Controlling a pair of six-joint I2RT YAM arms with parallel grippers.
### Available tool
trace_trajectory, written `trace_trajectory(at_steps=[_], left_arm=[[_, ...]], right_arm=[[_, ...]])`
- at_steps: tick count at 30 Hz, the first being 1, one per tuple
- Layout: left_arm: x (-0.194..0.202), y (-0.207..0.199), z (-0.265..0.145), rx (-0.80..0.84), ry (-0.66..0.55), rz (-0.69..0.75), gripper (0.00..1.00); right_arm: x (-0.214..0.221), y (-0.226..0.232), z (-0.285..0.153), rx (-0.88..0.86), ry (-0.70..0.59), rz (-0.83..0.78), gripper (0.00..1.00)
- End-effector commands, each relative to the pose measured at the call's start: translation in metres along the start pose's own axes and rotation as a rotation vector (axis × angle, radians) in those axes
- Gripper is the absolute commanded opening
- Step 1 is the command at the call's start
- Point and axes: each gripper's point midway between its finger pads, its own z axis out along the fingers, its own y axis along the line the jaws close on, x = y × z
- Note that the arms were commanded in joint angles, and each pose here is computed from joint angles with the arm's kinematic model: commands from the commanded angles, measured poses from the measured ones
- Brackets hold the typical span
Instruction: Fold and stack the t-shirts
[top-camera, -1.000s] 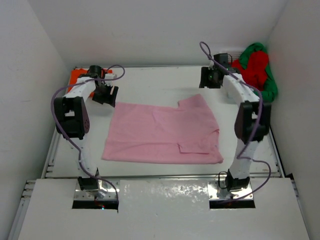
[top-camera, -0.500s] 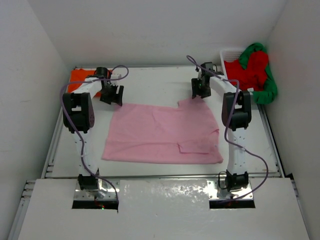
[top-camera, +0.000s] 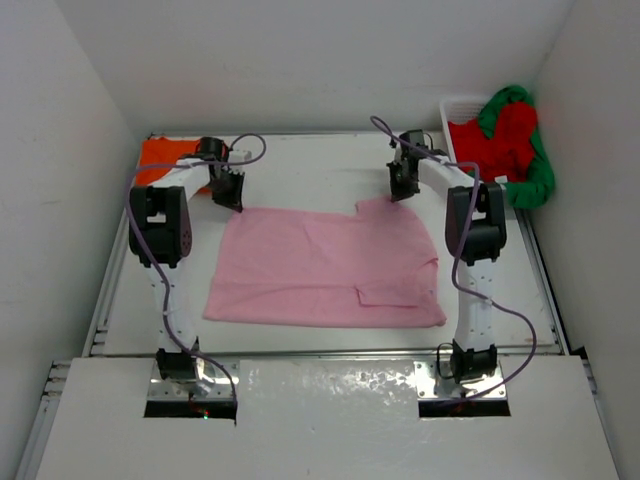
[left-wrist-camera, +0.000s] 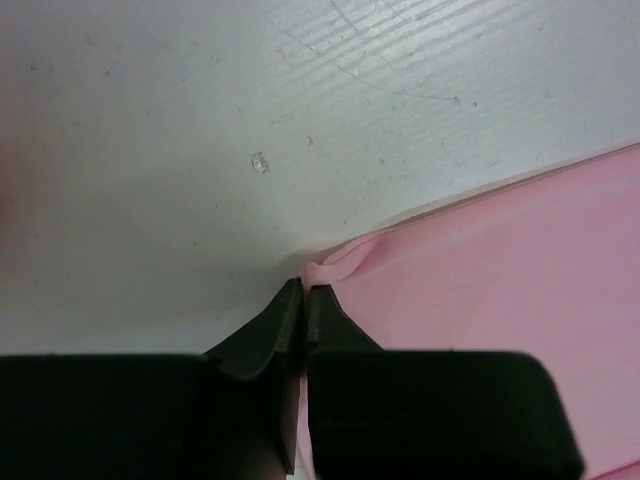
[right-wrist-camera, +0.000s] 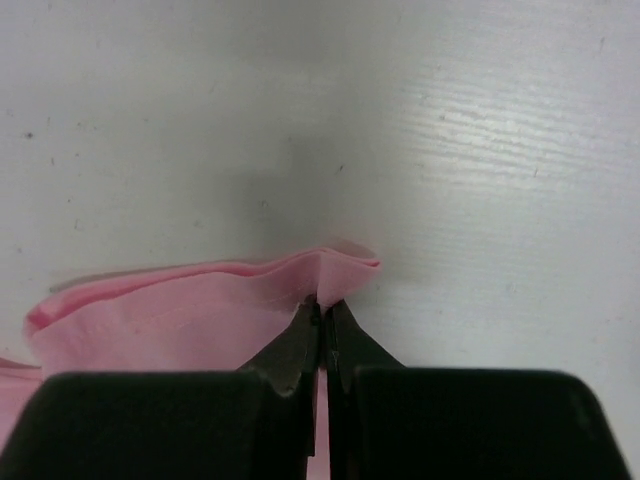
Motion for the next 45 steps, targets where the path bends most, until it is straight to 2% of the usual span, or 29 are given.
trace_trajectory(at_steps=[1,3,4,5,6,7,8,12,15,20,24,30,31,34,37,40,42,45], left_arm=[[-0.002,-0.005,-0.019,-0.015,-0.046,0.086,0.00],[-0.002,-0.003,-0.039,-0.053,-0.100,0.153,0.00],[-0.002,-0.002,-0.046,-0.076,-0.114,0.178,0.00],[-0.009,-0.006,-0.067,-0.096,-0.167,0.211,0.00],[0.001,-0.006,-0.068,-0.101,-0.166,0.248,0.00],[0.004,-0.009,-0.074,-0.103,-0.176,0.265,0.00],[0.001,-0.014,-0.090,-0.107,-0.213,0.292,0.00],[0.037,-0.022,-0.100,-0.090,-0.169,0.359,0.00],[0.051,-0.021,-0.105,-0.086,-0.143,0.353,0.00],[0.076,-0.031,-0.108,-0.038,-0.086,0.379,0.00],[0.120,-0.040,-0.098,0.031,0.014,0.408,0.00],[0.141,-0.046,-0.097,0.062,0.045,0.423,0.01],[0.142,-0.049,-0.098,0.075,0.045,0.427,0.10],[0.143,-0.054,-0.108,0.098,0.046,0.450,0.25],[0.144,-0.056,-0.128,0.147,0.032,0.464,0.34],[0.155,-0.068,-0.151,0.255,0.051,0.552,0.43],[0.169,-0.072,-0.159,0.306,0.104,0.611,0.44],[0.166,-0.064,-0.152,0.266,0.116,0.580,0.43]], right_arm=[[0.009,0.008,-0.030,-0.015,0.004,-0.009,0.00],[0.006,0.011,-0.049,-0.026,-0.029,-0.008,0.00],[0.025,0.010,-0.053,-0.028,-0.003,-0.001,0.00],[0.016,0.014,-0.080,-0.039,-0.066,0.004,0.00],[0.015,0.017,-0.090,-0.054,-0.103,0.011,0.00],[0.044,0.017,-0.091,-0.058,-0.063,0.039,0.00],[0.052,0.019,-0.100,-0.064,-0.072,0.050,0.00],[0.105,0.020,-0.138,-0.073,-0.108,0.114,0.00],[0.129,0.018,-0.155,-0.067,-0.148,0.145,0.00],[0.157,0.025,-0.158,-0.107,-0.140,0.186,0.00],[0.177,0.028,-0.150,-0.115,-0.118,0.201,0.00],[0.186,0.029,-0.144,-0.124,-0.107,0.196,0.00],[0.186,0.029,-0.143,-0.125,-0.104,0.191,0.00],[0.186,0.029,-0.142,-0.126,-0.104,0.182,0.00],[0.186,0.029,-0.142,-0.128,-0.106,0.174,0.00],[0.186,0.029,-0.141,-0.125,-0.108,0.170,0.00],[0.187,0.028,-0.140,-0.124,-0.107,0.167,0.00],[0.188,0.027,-0.140,-0.120,-0.108,0.164,0.00]])
